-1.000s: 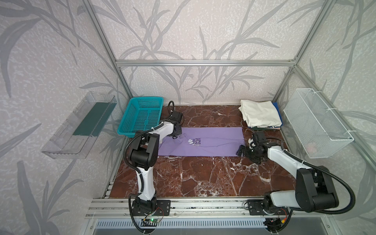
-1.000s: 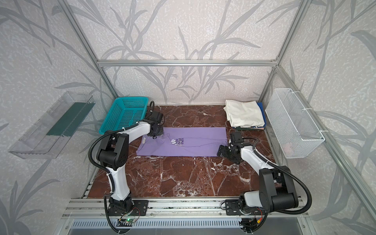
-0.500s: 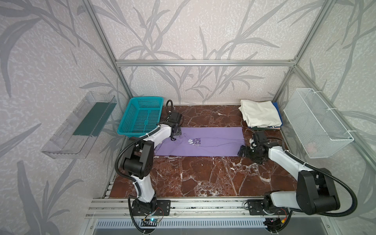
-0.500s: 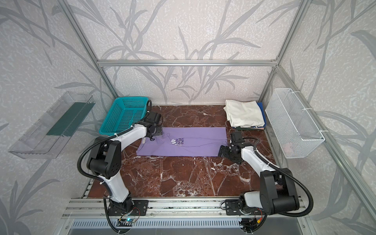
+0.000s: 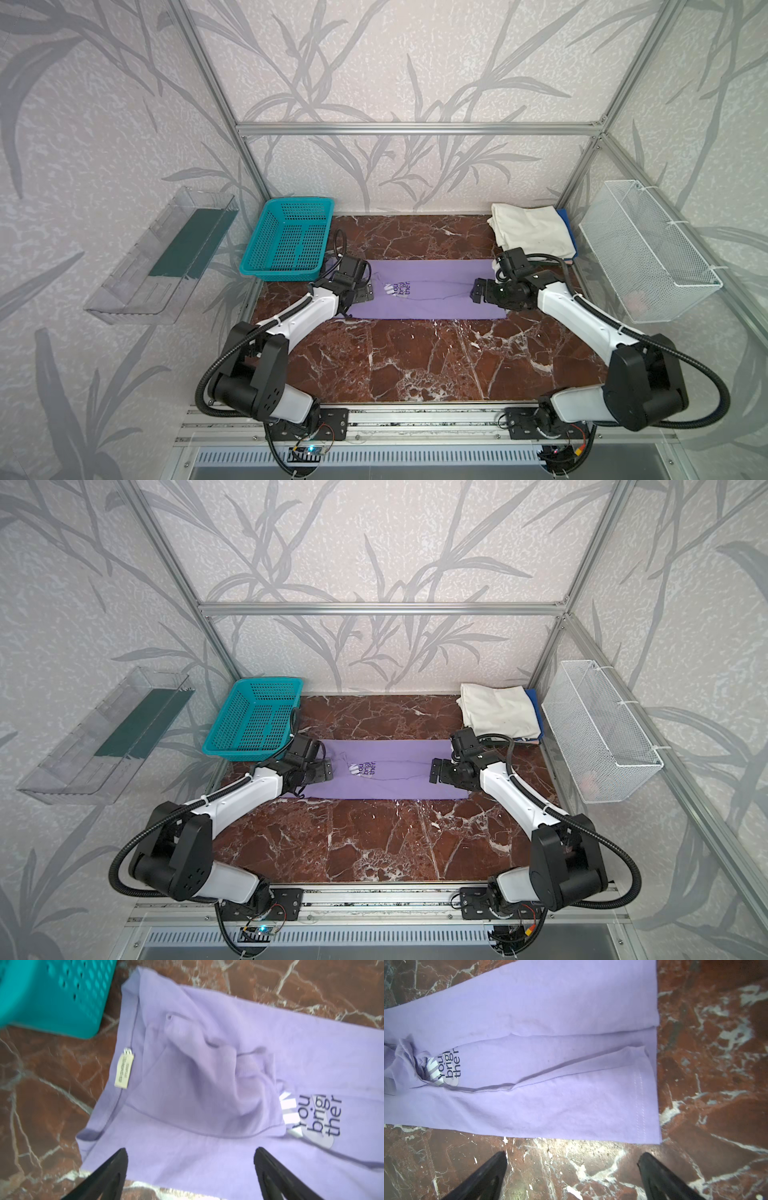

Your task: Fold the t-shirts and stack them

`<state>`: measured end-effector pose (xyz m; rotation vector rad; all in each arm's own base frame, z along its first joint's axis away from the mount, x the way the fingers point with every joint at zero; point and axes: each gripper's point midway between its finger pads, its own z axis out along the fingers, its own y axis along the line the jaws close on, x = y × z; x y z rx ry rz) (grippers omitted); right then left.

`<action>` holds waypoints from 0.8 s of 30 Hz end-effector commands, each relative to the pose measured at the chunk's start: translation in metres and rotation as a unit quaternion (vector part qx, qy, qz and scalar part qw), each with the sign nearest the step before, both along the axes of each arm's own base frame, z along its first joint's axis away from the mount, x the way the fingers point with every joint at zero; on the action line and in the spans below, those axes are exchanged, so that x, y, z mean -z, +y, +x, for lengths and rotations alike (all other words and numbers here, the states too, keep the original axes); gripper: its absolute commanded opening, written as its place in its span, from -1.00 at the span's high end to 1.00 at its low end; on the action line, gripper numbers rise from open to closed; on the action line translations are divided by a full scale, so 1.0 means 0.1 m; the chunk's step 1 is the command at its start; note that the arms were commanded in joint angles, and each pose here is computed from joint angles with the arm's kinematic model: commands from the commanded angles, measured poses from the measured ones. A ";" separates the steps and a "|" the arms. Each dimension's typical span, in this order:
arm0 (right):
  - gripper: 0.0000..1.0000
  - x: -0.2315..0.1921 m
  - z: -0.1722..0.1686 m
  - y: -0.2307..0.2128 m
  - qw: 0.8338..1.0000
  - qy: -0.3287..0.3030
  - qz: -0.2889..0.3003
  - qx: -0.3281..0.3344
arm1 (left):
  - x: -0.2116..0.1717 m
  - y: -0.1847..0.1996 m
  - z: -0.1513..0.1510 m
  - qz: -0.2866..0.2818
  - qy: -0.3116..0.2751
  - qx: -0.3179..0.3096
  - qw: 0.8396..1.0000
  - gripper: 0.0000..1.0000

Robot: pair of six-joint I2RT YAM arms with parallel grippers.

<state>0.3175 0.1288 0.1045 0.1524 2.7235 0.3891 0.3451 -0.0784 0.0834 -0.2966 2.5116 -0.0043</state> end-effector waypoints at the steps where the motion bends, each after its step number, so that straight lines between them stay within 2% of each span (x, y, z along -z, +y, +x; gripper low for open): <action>1: -0.98 -0.04 0.09 0.19 1.000 -0.005 -0.010 -0.017 | -0.09 -0.11 0.03 -0.047 -0.035 0.003 0.998 -0.90; 9: -0.98 0.14 0.22 0.50 0.999 0.009 -0.015 -0.043 | 0.13 -0.34 -0.03 -0.098 -0.005 0.017 0.995 -0.90; 18: -0.98 0.35 0.38 0.61 0.997 0.021 -0.045 -0.054 | 0.28 -0.66 0.04 -0.084 0.029 0.053 0.995 -0.90; 24: -0.99 0.48 0.50 0.64 0.995 0.035 -0.067 -0.064 | 0.37 -0.71 0.10 -0.075 0.048 0.057 0.994 -0.89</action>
